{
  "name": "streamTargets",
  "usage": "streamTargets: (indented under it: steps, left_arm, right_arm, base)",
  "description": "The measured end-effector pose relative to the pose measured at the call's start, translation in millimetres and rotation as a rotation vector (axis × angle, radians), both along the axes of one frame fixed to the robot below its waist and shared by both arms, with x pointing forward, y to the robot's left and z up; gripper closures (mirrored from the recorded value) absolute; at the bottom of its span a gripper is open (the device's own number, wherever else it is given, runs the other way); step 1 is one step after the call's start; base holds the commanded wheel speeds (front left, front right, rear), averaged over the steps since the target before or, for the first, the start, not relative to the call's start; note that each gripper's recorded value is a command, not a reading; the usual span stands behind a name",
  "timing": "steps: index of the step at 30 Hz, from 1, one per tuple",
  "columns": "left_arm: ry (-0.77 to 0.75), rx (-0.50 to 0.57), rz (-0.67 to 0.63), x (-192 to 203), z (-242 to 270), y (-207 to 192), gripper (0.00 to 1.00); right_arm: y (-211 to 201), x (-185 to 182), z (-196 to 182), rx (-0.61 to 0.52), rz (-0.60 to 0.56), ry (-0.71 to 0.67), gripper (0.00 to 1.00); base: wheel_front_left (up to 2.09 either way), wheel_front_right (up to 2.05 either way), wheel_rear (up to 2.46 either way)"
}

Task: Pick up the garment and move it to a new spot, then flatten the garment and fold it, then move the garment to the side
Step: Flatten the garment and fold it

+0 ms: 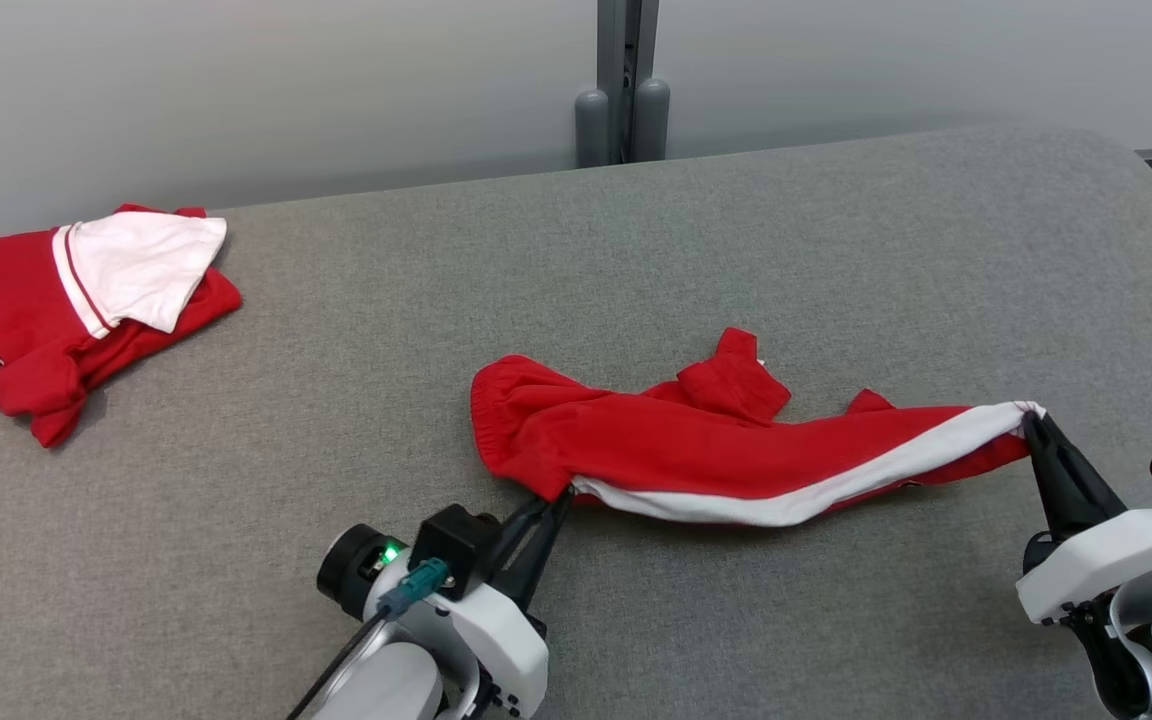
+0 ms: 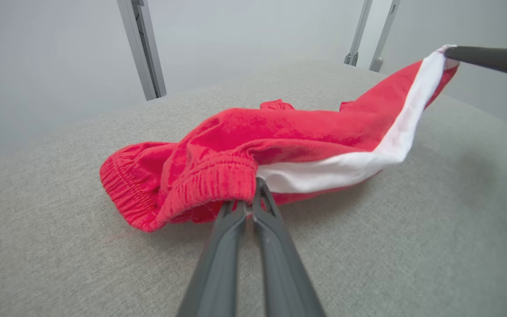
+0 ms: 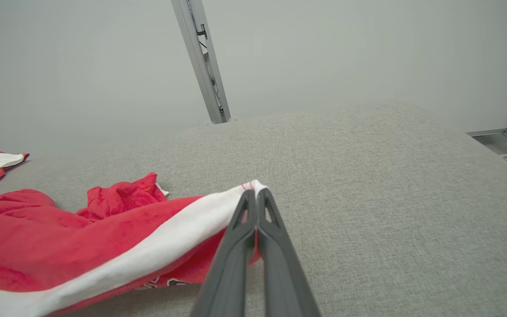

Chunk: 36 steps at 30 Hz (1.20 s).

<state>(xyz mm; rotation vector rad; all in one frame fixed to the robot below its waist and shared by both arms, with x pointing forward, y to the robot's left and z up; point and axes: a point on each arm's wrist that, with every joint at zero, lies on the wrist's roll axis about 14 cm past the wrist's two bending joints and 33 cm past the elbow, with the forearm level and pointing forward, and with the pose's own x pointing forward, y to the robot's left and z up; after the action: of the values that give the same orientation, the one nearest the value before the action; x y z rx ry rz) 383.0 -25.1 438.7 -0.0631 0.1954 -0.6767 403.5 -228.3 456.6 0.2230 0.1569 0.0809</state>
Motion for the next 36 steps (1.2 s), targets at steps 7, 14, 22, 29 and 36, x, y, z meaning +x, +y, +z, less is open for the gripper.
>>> streamTargets:
  steps: [7, 14, 22, 29, 36]
  left_arm:
    - [-0.123, -0.194, 0.142, 18, 64, 31, 1.0]
    - [-0.236, -0.341, 0.203, 18, 119, 51, 1.0]
    - [-0.351, -0.489, 0.182, 6, 176, 57, 1.0]
    - [-0.381, -0.44, 0.098, 11, 205, 57, 1.0]
    - [-0.39, -0.254, 0.008, 66, 216, 47, 1.0]
  right_arm:
    - [4, 0, 47, 0.004, 0.025, -0.152, 1.0]
    - [13, -10, 103, 0.001, 0.064, -0.329, 1.0]
    - [11, -43, 179, 0.026, 0.073, -0.565, 1.0]
    - [11, -54, 210, 0.075, 0.087, -0.617, 1.0]
    - [25, -6, 221, 0.04, 0.149, -0.593, 1.0]
  base:
    - [0.0, 0.0, 0.0]
    - [0.0, 0.0, 0.0]
    - [0.0, 0.0, 0.0]
    - [0.0, 0.0, 0.0]
    - [0.0, 0.0, 0.0]
